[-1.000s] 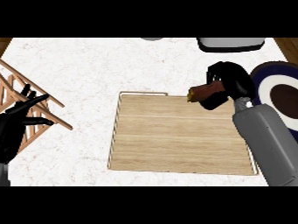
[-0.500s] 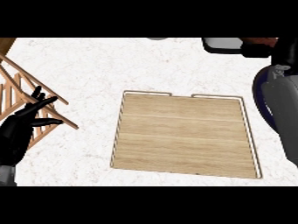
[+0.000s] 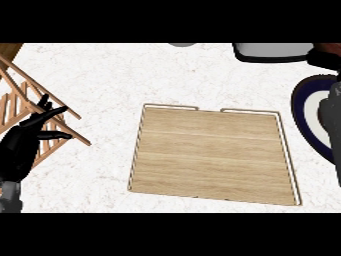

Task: Pick the sweet potato from the tray and place it in the plate

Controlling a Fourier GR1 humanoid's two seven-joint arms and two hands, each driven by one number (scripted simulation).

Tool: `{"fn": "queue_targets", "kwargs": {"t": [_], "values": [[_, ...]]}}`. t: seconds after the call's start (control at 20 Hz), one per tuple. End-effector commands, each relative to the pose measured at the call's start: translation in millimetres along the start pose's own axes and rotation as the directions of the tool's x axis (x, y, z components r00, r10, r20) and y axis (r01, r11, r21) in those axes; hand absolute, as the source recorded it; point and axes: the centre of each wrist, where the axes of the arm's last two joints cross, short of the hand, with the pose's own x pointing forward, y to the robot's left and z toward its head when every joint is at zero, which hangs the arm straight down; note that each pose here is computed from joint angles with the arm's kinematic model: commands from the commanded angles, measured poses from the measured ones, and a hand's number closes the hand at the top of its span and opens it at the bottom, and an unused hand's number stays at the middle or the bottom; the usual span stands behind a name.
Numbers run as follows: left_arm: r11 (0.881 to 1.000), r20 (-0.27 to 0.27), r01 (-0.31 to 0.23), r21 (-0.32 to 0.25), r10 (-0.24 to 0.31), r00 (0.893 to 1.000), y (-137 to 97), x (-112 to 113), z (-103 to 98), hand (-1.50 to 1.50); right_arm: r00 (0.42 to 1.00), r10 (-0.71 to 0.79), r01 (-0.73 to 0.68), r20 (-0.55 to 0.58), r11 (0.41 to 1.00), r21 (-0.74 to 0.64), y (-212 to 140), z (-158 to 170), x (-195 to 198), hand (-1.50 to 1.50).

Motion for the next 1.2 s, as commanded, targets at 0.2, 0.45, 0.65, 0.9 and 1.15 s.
{"fn": "queue_targets", "kwargs": {"t": [0.2, 0.45, 0.65, 0.9, 1.15], "values": [[1.000, -0.097, 0.003, -0.012, -0.004, 0.995, -15.6, -16.3, -11.6, 0.00, 0.990, -0.014, 0.003, -0.141, 0.997, -0.072, -8.5, -30.3, -73.4, 1.50], [1.000, -0.082, 0.000, -0.003, 0.000, 0.997, -9.7, -30.0, -4.9, 0.00, 0.976, 0.111, -0.109, -0.187, 0.994, 0.021, -10.5, -41.8, -127.3, 1.50], [1.000, -0.087, -0.010, 0.001, 0.010, 0.996, -25.0, -11.1, -25.7, 0.00, 0.974, 0.112, -0.079, -0.198, 0.983, 0.166, -9.5, -45.5, -156.9, 1.50], [1.000, -0.095, -0.012, -0.024, 0.010, 0.995, -17.2, -17.9, -21.1, 0.00, 0.975, -0.006, 0.068, -0.221, 0.960, 0.273, -7.6, -46.4, -166.5, -1.50], [1.000, -0.089, -0.013, -0.010, 0.012, 0.996, -19.0, -33.4, -19.1, 0.00, 0.992, -0.084, 0.097, -0.091, 0.984, 0.151, -23.1, -59.7, -191.3, -1.50]]}}
